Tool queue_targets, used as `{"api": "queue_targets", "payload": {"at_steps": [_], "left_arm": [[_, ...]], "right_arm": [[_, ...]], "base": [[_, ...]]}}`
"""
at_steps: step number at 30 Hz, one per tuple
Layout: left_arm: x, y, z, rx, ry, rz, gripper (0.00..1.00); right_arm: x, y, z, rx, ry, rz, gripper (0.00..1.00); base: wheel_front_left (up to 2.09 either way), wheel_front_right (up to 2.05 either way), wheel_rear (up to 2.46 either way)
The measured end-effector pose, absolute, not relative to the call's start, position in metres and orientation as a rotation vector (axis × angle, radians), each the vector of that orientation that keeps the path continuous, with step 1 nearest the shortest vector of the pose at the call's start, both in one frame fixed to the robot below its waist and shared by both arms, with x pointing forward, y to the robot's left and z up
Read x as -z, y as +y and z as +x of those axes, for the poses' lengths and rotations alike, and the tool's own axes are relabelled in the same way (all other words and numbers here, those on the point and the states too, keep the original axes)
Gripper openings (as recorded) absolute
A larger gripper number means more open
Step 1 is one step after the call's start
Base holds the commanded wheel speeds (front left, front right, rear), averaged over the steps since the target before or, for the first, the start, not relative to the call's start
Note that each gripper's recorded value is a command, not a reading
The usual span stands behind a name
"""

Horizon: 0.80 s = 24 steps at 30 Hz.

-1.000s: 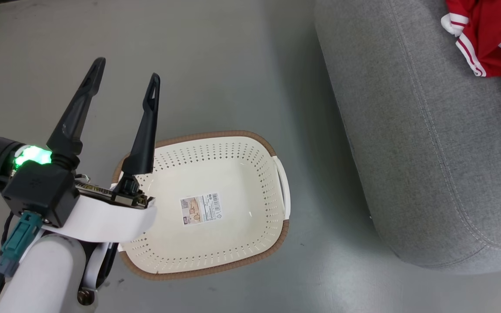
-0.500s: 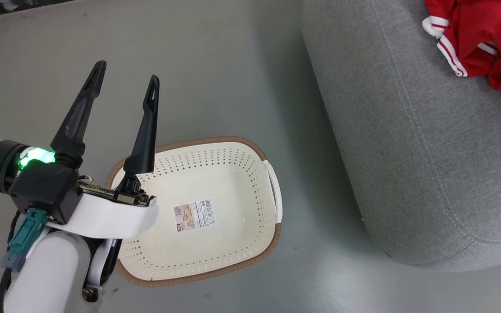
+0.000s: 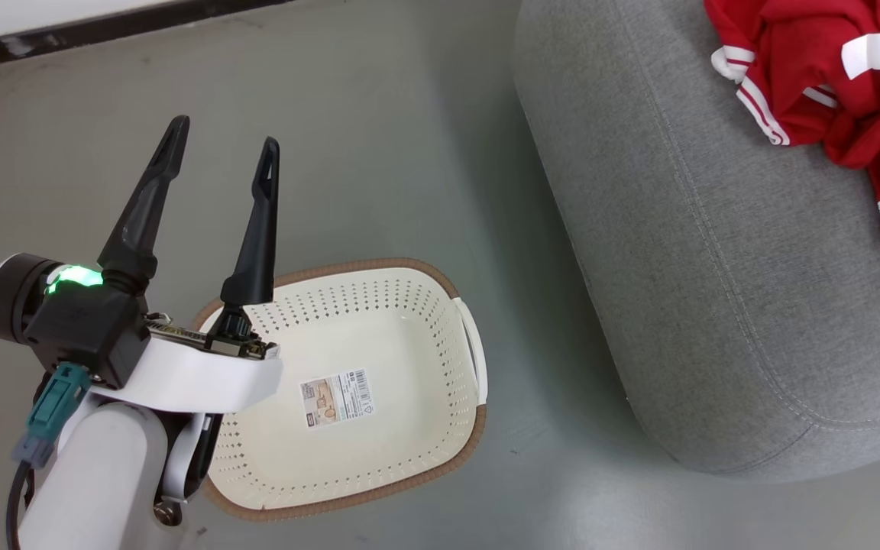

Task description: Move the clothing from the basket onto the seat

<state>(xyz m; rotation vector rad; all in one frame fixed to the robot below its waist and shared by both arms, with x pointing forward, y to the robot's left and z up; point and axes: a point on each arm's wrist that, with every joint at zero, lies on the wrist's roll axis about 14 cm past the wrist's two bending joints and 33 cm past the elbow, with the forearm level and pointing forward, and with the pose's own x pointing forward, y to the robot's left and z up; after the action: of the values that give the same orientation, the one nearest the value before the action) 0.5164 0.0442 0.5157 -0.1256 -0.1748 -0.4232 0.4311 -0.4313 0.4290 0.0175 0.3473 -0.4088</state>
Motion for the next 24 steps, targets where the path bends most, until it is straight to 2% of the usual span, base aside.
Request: {"api": "queue_targets", "payload": {"at_steps": [6, 13, 24], "left_arm": [[-0.524, 0.047, 0.516, 0.407, -0.196, -0.126, 1.0], [-0.532, 0.051, 0.513, 0.377, -0.208, -0.147, 1.0], [-0.531, 0.078, 0.5, 0.284, -0.18, -0.138, 1.0]], "right_arm": [[-0.439, -0.433, 0.422, 0.407, 0.315, 0.013, 1.0], [-0.471, -0.433, 0.43, 0.379, 0.22, -0.018, 1.0], [-0.514, -0.402, 0.453, 0.26, 0.093, -0.076, 1.0]], "base": [[0.0, 0.0, 0.0], [0.0, 0.0, 0.0], [0.0, 0.0, 0.0]]}}
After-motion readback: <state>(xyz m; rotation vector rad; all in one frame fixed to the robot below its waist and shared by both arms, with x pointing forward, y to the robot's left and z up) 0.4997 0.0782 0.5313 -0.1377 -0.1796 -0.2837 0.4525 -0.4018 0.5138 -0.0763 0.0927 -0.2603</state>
